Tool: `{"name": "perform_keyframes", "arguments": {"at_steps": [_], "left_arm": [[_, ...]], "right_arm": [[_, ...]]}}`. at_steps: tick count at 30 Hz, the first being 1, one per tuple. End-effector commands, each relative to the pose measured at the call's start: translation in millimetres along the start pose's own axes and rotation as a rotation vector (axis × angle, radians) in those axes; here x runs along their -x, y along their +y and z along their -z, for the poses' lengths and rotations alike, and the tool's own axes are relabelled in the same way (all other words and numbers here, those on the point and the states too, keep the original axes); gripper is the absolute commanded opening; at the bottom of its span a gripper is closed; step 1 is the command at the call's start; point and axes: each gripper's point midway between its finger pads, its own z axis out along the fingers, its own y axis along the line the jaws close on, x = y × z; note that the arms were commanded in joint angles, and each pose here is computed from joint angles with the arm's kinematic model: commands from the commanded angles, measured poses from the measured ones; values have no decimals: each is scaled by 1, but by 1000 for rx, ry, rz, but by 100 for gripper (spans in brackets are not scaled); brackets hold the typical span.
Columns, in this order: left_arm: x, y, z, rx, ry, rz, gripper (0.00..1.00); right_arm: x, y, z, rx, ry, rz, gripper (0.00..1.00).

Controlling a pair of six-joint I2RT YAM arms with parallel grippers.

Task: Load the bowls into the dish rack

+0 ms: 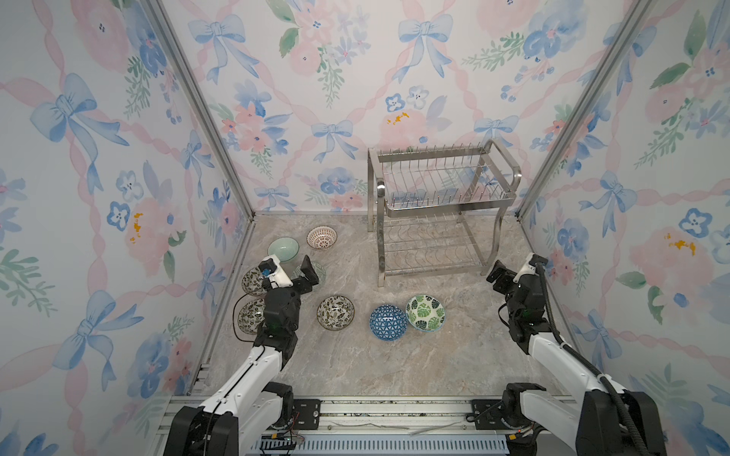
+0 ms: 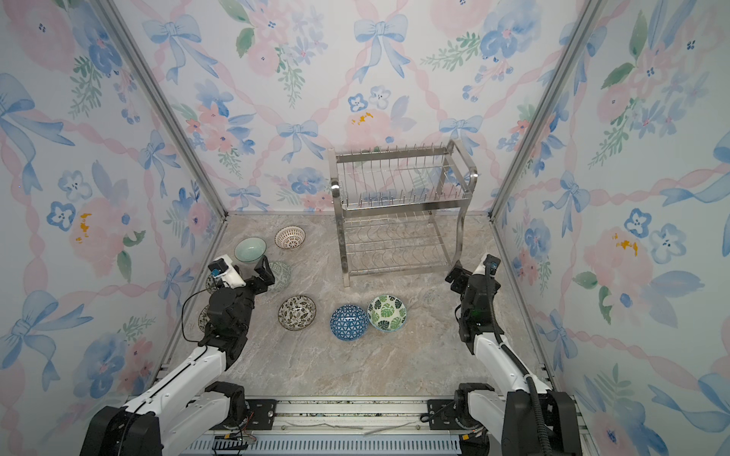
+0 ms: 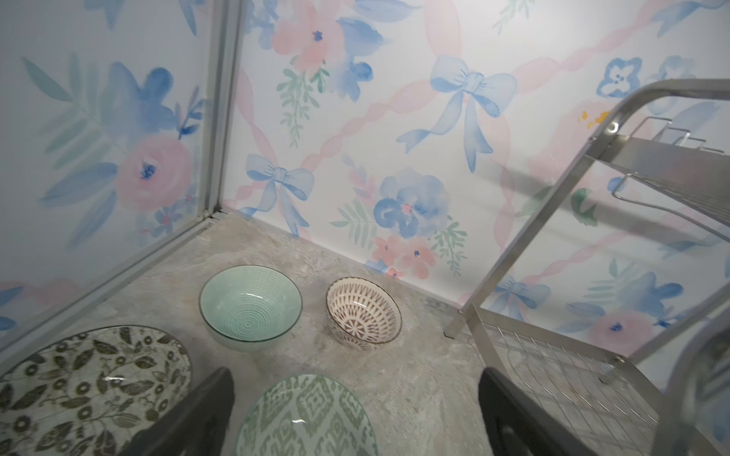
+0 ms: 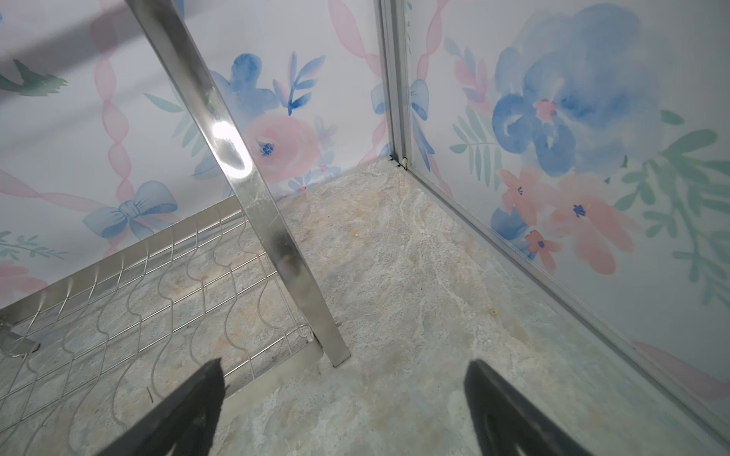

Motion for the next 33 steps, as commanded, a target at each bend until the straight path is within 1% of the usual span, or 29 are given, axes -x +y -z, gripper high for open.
{"name": "perform_keyframes", "arguments": {"at_steps": [1, 5, 8, 11, 12, 13, 14, 17, 19, 22, 24, 26, 29, 31, 33], "left_arm": [[-24, -58, -6, -186, 166, 23, 98], [-49, -112, -16, -271, 257, -26, 98], [-68, -149, -21, -310, 305, -84, 98], [-81, -174, -25, -340, 342, -90, 98], [-75, -185, -28, -359, 334, -75, 98], [-78, -191, -29, -371, 342, -75, 98], [-79, -195, -29, -380, 345, -77, 98], [-84, -199, -32, -382, 358, -92, 98], [-87, -199, -34, -374, 364, -92, 98], [-92, -200, -35, -378, 378, -94, 98], [-93, -200, -36, -375, 382, -96, 98], [-91, -200, -37, -370, 377, -99, 98], [-89, -201, -39, -363, 373, -104, 98], [-88, -203, -41, -367, 375, -107, 98], [-87, -206, -43, -372, 379, -109, 98]], "right_arm": [[16, 7, -3, 8, 54, -21, 97], [28, 17, -25, 13, 89, 26, 96], [32, 27, -44, 39, 97, 28, 97], [36, 34, -66, 43, 94, 37, 97], [37, 35, -71, 42, 94, 38, 97], [37, 36, -76, 42, 88, 39, 98], [38, 35, -79, 40, 79, 39, 100], [37, 35, -91, 26, 72, 52, 94], [35, 35, -101, 19, 77, 62, 88], [32, 38, -112, 27, 72, 73, 83], [31, 39, -117, 28, 66, 85, 82], [29, 40, -122, 28, 72, 97, 75], [23, 42, -127, 43, 80, 89, 61], [22, 46, -126, 60, 73, 75, 58], [21, 50, -123, 66, 66, 88, 55]]}}
